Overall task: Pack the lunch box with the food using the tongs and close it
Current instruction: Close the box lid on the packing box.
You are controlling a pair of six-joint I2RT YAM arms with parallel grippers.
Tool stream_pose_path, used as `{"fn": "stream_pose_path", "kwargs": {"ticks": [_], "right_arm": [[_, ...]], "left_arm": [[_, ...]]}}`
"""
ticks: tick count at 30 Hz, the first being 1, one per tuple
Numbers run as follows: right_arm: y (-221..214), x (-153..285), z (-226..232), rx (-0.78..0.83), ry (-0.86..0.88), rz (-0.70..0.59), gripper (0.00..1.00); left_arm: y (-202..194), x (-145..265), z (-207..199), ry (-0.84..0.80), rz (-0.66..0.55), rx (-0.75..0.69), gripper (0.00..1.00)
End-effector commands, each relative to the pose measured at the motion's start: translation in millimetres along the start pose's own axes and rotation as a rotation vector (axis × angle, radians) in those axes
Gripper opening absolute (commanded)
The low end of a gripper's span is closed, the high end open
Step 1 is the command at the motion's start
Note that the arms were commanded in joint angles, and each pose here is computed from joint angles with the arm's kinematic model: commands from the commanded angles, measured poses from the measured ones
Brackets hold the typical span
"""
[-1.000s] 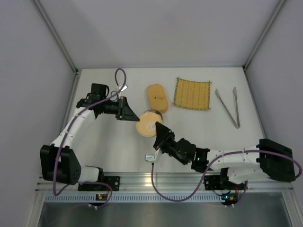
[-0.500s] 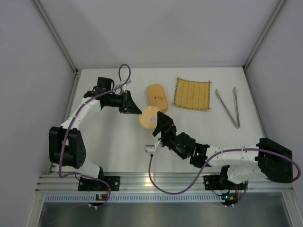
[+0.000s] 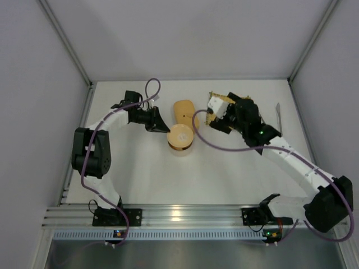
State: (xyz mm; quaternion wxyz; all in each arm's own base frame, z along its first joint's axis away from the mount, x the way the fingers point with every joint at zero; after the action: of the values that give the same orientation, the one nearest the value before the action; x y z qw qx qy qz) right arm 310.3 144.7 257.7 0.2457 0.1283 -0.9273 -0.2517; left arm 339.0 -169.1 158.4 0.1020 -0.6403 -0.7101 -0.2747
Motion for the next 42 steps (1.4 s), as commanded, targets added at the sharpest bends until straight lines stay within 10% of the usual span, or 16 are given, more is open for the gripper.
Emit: {"fn": "stream_pose_path", "kwargs": {"ticks": [1,14,42], "right_arm": [[-17,-6,29,-0.431,0.323,0.105,0.99],[7,-52,58,-1.040,0.668,0.105,0.99],[43,-102,100,-1.040,0.676,0.155,0.99]], "left_arm": [[24,-3,1,-0.011,-0.044,-0.057,0.00],[26,-13,20,0.051,-0.008,-0.050,0.00],[10,-24,26,0.087,0.055,-0.068,0.00]]}}
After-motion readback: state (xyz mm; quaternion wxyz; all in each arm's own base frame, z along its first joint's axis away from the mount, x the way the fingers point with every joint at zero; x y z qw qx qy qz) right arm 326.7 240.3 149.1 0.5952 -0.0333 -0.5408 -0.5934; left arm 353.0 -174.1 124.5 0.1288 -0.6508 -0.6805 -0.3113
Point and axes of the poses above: each gripper's point midway between its finger pads, its own x axis back along the fingers, its own z axis along the line the jaws close on, y = z × x, the point moved 5 cm from there along x, back along the fingers, and after that the axes turned 3 degrees about x, right-handed, at the moved point
